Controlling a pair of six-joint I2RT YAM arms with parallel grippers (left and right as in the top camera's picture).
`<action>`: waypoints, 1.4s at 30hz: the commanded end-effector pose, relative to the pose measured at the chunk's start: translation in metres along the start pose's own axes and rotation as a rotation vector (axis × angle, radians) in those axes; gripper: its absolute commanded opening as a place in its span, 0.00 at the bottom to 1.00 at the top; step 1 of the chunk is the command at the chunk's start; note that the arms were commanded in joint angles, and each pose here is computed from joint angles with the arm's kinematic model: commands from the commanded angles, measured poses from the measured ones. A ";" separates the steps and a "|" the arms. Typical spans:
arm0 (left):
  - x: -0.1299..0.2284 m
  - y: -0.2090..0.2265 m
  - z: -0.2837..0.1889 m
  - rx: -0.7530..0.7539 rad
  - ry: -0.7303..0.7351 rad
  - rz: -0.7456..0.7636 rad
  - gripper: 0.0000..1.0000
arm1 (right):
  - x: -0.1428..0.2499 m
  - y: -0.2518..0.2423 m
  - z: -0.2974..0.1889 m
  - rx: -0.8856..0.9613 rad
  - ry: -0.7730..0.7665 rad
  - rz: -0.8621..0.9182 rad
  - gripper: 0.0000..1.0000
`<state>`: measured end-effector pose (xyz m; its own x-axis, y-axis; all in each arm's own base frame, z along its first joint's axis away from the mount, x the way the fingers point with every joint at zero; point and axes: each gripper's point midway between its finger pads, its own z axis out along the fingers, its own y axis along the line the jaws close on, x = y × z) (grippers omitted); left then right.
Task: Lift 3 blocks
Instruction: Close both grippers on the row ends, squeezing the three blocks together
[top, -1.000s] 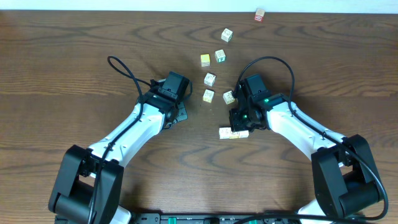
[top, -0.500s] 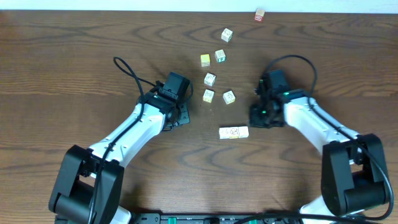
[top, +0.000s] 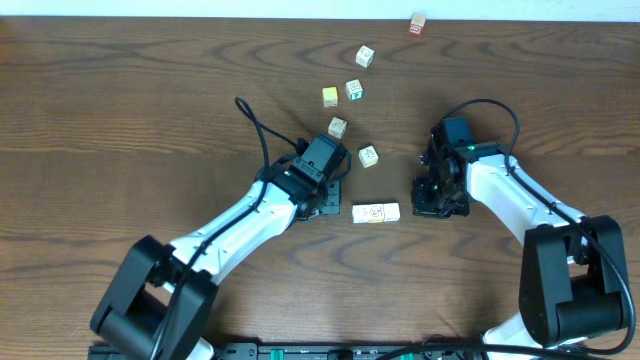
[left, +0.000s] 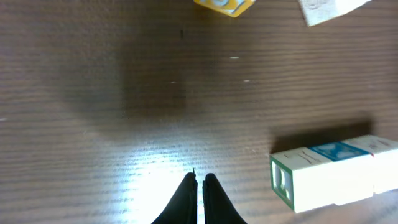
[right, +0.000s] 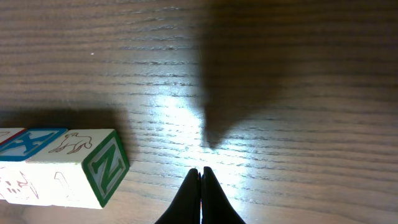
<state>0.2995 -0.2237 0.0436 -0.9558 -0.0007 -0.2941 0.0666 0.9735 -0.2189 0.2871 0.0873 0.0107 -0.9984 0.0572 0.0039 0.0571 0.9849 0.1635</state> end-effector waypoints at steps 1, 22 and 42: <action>0.012 0.009 0.022 -0.030 0.059 -0.032 0.07 | 0.003 0.007 0.002 -0.009 0.008 -0.035 0.01; 0.033 -0.028 0.033 0.031 0.089 -0.114 0.07 | 0.004 0.023 0.007 -0.110 0.007 -0.052 0.01; 0.040 -0.031 0.046 0.044 0.122 -0.120 0.07 | 0.012 0.060 0.021 -0.225 -0.028 -0.198 0.01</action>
<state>0.2781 -0.2657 0.0022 -0.9816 -0.0830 -0.1720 -0.0294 0.9556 -0.2933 0.2823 0.1429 0.0003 -0.9930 -0.0930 -0.0725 -0.1129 0.9262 0.3596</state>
